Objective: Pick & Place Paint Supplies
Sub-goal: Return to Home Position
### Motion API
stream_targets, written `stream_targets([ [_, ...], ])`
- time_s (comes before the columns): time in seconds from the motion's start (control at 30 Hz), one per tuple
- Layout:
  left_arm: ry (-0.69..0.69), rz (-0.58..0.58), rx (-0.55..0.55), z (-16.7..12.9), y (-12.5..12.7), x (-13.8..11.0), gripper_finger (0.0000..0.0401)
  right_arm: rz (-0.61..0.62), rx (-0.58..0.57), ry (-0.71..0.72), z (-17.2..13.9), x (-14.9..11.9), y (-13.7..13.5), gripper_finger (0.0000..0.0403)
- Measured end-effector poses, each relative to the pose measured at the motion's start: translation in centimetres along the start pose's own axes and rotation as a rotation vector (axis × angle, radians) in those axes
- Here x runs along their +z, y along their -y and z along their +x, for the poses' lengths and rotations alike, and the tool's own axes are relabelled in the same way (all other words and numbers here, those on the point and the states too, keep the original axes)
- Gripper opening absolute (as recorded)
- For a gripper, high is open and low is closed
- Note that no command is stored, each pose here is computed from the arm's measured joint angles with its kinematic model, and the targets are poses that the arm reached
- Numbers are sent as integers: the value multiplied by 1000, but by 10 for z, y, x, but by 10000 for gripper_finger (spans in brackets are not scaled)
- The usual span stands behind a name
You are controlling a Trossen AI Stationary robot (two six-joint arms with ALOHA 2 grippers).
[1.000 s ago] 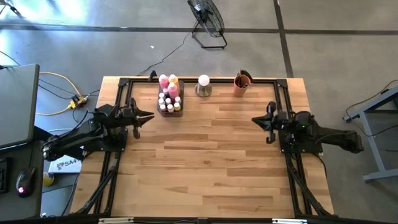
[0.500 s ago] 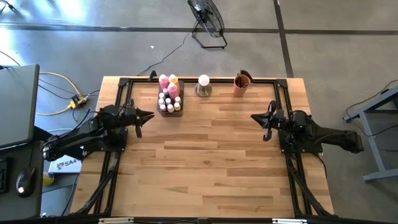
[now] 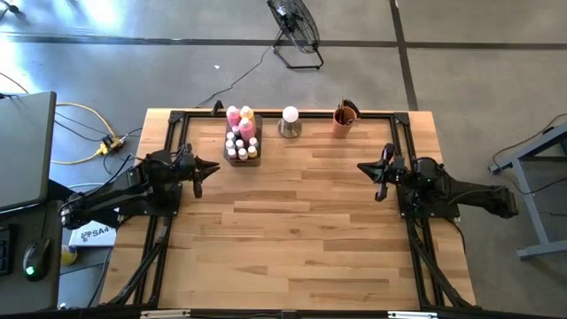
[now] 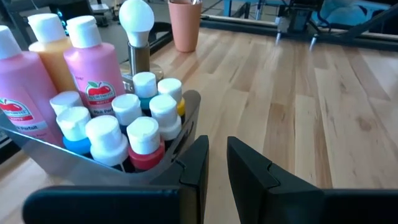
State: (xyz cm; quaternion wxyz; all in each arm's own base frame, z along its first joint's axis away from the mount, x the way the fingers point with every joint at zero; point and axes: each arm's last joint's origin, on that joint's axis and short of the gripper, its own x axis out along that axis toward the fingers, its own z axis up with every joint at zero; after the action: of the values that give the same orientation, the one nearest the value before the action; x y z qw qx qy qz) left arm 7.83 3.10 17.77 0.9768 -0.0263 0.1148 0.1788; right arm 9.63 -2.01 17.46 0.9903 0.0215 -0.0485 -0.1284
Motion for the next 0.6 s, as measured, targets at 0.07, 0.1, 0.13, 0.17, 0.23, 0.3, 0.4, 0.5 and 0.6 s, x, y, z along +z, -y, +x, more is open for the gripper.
stream_targets([
  [0.07, 4, 0, 0, 0, 0, 0, 54, 0, 0, 0, 0, 0, 0, 2],
  [0.1, 7, 0, 0, 0, 0, 1, 54, 0, 0, 0, 0, 0, 0, 2],
  [0.13, 7, 0, 0, 0, 0, 1, 54, 0, 0, 0, 0, 0, 0, 2],
  [0.17, 5, 0, -1, 0, 0, 1, 54, 0, 0, 0, 0, 0, 0, 3],
  [0.23, 6, 0, -3, 0, 0, 1, 54, 0, 1, 0, 0, 0, 0, 4],
  [0.3, 6, 0, -3, 0, 0, 1, 54, 0, 0, 0, 0, 0, 0, 4],
  [0.4, 6, 0, -3, 0, 0, 1, 54, 0, 1, 0, 0, 0, 0, 3],
  [0.5, 6, 0, -3, 0, 0, 1, 54, 0, 1, -1, 0, 0, 0, 4],
  [0.6, 6, 0, -3, 0, 0, 1, 54, 0, 1, -1, 0, 0, 0, 5],
])
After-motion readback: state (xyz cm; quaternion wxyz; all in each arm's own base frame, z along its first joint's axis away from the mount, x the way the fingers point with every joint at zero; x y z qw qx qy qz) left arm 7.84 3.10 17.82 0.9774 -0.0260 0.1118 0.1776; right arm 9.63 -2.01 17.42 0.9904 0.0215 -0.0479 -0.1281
